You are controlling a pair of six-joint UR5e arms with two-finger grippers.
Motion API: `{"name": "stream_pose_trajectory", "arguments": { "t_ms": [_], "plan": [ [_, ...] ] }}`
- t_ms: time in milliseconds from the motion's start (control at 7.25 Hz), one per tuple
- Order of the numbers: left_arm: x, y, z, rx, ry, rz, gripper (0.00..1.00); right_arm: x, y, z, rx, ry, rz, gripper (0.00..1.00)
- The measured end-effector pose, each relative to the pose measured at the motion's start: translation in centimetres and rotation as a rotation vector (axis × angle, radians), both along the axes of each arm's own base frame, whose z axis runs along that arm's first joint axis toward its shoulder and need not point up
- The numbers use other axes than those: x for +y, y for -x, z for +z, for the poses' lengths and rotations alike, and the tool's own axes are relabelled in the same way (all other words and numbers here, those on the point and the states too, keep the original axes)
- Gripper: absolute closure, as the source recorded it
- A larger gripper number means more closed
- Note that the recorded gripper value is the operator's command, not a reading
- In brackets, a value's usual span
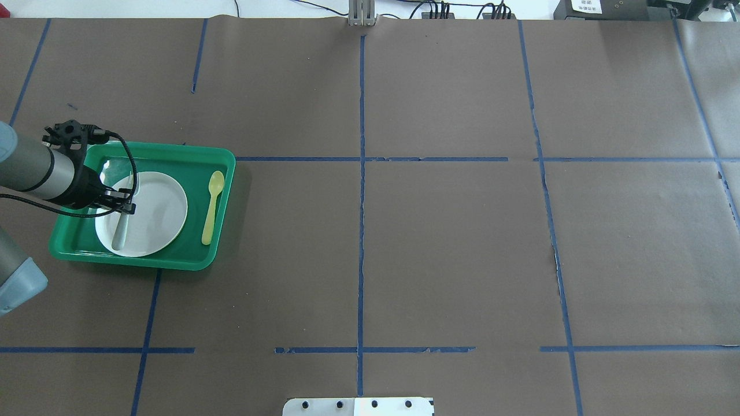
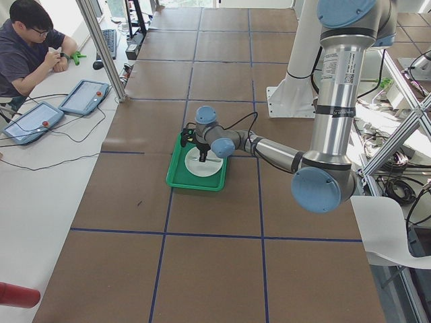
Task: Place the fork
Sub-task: 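Carry the fork off the plate and lower it beside the plate in the tray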
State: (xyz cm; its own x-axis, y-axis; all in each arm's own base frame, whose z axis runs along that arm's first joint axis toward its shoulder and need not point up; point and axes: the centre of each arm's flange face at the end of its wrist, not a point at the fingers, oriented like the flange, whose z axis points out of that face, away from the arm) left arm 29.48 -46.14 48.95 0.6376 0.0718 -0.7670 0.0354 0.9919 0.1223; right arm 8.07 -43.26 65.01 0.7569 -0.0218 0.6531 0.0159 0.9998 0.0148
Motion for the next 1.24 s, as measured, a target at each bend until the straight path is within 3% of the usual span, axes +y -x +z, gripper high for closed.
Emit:
{"name": "stream_pose_trajectory", "arguments": {
  "t_ms": [552,1241],
  "plan": [
    [-2.0,3.4,4.5,-0.027,0.04,-0.055,1.0,0.0,0.0,0.0,0.0,0.0,0.0,0.0],
    [-1.8,3.9,7.0,-0.021,0.022,-0.057,1.0,0.0,0.0,0.0,0.0,0.0,0.0,0.0]
  ]
}}
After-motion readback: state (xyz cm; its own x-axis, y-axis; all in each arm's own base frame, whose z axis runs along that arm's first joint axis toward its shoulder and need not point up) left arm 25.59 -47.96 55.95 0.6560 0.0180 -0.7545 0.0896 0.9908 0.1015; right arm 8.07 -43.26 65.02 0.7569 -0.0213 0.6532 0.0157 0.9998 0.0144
